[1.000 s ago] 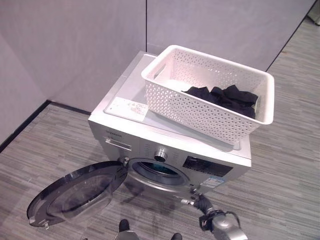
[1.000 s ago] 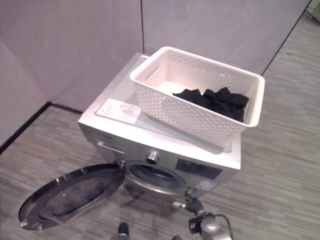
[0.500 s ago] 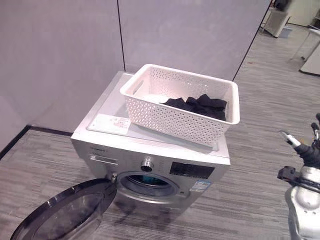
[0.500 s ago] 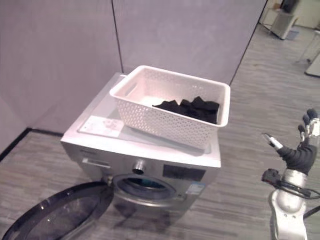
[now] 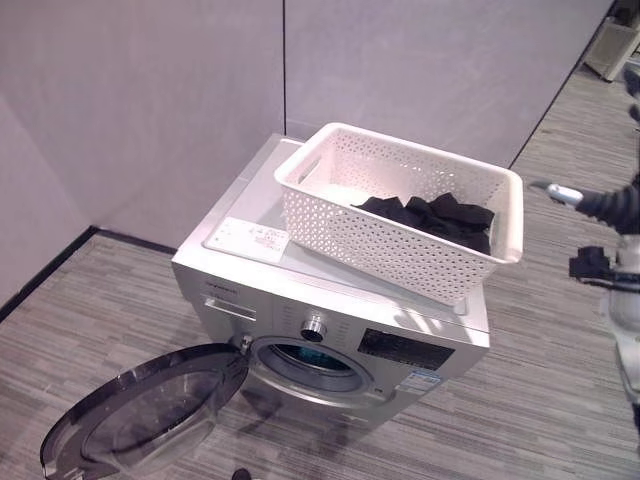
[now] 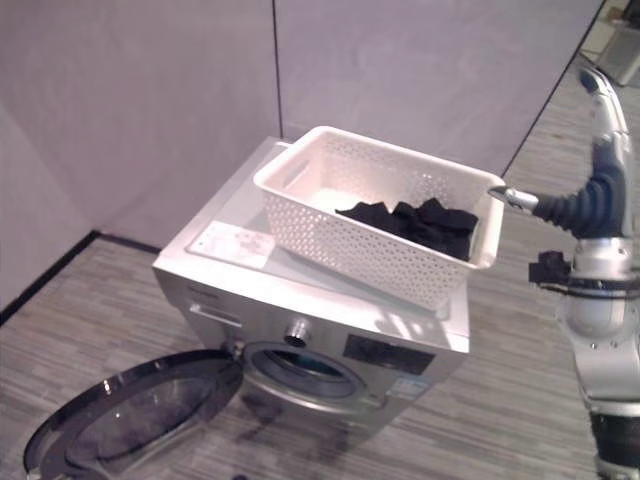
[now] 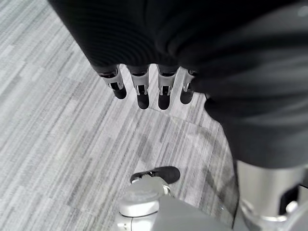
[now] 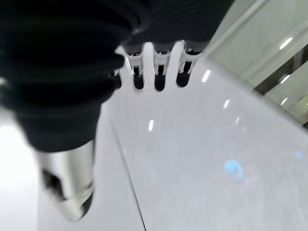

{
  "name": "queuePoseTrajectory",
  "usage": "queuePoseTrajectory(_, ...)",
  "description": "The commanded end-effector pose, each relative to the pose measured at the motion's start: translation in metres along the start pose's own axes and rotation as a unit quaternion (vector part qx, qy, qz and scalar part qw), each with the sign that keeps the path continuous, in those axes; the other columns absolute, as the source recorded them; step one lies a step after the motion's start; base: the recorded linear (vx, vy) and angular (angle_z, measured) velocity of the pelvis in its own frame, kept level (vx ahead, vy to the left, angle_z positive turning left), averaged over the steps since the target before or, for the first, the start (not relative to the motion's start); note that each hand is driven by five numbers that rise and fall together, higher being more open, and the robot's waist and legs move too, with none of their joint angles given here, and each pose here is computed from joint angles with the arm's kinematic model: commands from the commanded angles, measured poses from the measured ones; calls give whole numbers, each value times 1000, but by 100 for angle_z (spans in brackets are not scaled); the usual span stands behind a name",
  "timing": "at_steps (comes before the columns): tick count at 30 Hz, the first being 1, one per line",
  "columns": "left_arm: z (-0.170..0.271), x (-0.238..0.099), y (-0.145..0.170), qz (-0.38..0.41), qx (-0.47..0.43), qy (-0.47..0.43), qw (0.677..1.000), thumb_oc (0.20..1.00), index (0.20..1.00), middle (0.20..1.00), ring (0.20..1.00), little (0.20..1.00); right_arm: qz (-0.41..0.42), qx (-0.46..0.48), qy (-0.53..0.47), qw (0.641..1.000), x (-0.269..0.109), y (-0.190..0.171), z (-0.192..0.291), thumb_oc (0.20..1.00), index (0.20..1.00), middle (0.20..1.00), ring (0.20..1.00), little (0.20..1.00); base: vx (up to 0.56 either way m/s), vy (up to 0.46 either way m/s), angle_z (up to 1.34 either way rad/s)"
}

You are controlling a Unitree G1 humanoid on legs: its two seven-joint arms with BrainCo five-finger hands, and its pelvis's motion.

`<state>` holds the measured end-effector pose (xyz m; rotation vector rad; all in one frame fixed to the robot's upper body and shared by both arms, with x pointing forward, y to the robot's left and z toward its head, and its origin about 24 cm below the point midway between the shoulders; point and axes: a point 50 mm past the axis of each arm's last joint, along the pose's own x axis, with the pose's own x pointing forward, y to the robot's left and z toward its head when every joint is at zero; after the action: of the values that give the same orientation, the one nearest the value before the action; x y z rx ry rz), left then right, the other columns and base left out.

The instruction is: Grab the laundry basket,head to the washer,open it,put in the laundry and shut it.

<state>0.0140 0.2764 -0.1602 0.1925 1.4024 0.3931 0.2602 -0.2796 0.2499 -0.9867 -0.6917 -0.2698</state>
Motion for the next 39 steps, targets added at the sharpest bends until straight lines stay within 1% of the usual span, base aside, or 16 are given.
queuePoseTrajectory(1, 1, 1, 6, -6, 44, 4, 999, 1000, 1000, 1000, 1000, 1000, 25, -13, -7, 1000, 13, -8, 1, 1000, 1000, 1000, 1000, 1000, -13, 1, 8)
queuePoseTrajectory(3, 1, 1, 6, -6, 43, 4, 999, 1000, 1000, 1000, 1000, 1000, 25, -13, -7, 1000, 14, -8, 1, 1000, 1000, 1000, 1000, 1000, 0, 0, 0)
queuePoseTrajectory(5, 3, 1, 10, -14, 62, -3, 998, 1000, 1000, 1000, 1000, 1000, 110, -59, 27, 992, 27, -6, -14, 1000, 1000, 1000, 1000, 1000, -7, 5, 2)
queuePoseTrajectory(6, 5, 1, 9, -21, 51, -7, 998, 1000, 1000, 1000, 1000, 1000, 161, -77, 47, 983, 36, -2, -21, 1000, 1000, 1000, 1000, 1000, -7, 32, -2)
queuePoseTrajectory(7, 6, 1, 5, -33, 38, -11, 999, 1000, 1000, 1000, 1000, 1000, 191, -88, 60, 976, 43, 2, -26, 1000, 1000, 1000, 1000, 1000, 0, 0, 0)
queuePoseTrajectory(9, 10, 1, 2, -44, 34, -20, 998, 1000, 1000, 1000, 1000, 1000, 216, -112, 81, 967, 46, 2, -34, 1000, 1000, 1000, 1000, 1000, -3, 22, 12)
queuePoseTrajectory(13, 12, 0, -4, -62, 34, -26, 997, 1000, 1000, 1000, 1000, 1000, 242, -127, 111, 955, 51, 2, -46, 1000, 1000, 1000, 1000, 1000, 2, 10, 14)
queuePoseTrajectory(16, 13, 0, -7, -78, 32, -34, 996, 1000, 1000, 1000, 1000, 1000, 282, -165, 147, 934, 55, 1, -59, 1000, 1000, 1000, 1000, 1000, -11, 16, 9)
queuePoseTrajectory(17, 12, 0, -7, -79, 31, -33, 996, 1000, 1000, 1000, 1000, 1000, 283, -165, 146, 934, 55, 1, -59, 1000, 1000, 1000, 1000, 1000, -7, 16, 10)
queuePoseTrajectory(19, 11, 0, -5, -79, 28, -32, 996, 1000, 1000, 1000, 1000, 1000, 299, -197, 154, 921, 61, 2, -63, 1000, 1000, 1000, 1000, 1000, -12, 19, 9)
queuePoseTrajectory(25, 11, -1, -3, -82, 11, -36, 996, 1000, 1000, 1000, 1000, 1000, 322, -208, 163, 909, 68, 4, -63, 1000, 1000, 1000, 1000, 1000, -2, 2, 1)
queuePoseTrajectory(27, 12, -2, -4, -92, 0, -45, 995, 1000, 1000, 1000, 1000, 1000, 353, -227, 164, 893, 69, 2, -61, 1000, 1000, 1000, 1000, 1000, 0, 0, 0)
queuePoseTrajectory(30, 15, -2, -6, -100, -15, -56, 993, 1000, 1000, 1000, 1000, 1000, 373, -240, 169, 880, 68, 1, -62, 1000, 1000, 1000, 1000, 1000, 0, 0, 0)
queuePoseTrajectory(35, 26, -4, -13, -115, -44, -81, 989, 1000, 1000, 1000, 1000, 1000, 369, -231, 182, 882, 72, 3, -65, 1000, 1000, 1000, 1000, 1000, -39, 15, -3)
queuePoseTrajectory(37, 40, -6, -15, -122, -65, -108, 985, 1000, 1000, 1000, 1000, 1000, 375, -214, 187, 882, 70, 6, -66, 1000, 1000, 1000, 1000, 1000, -35, 9, -7)
queuePoseTrajectory(39, 44, -6, -16, -125, -66, -117, 983, 1000, 1000, 1000, 1000, 1000, 380, -212, 190, 880, 68, 6, -67, 1000, 1000, 1000, 1000, 1000, -43, 3, 0)
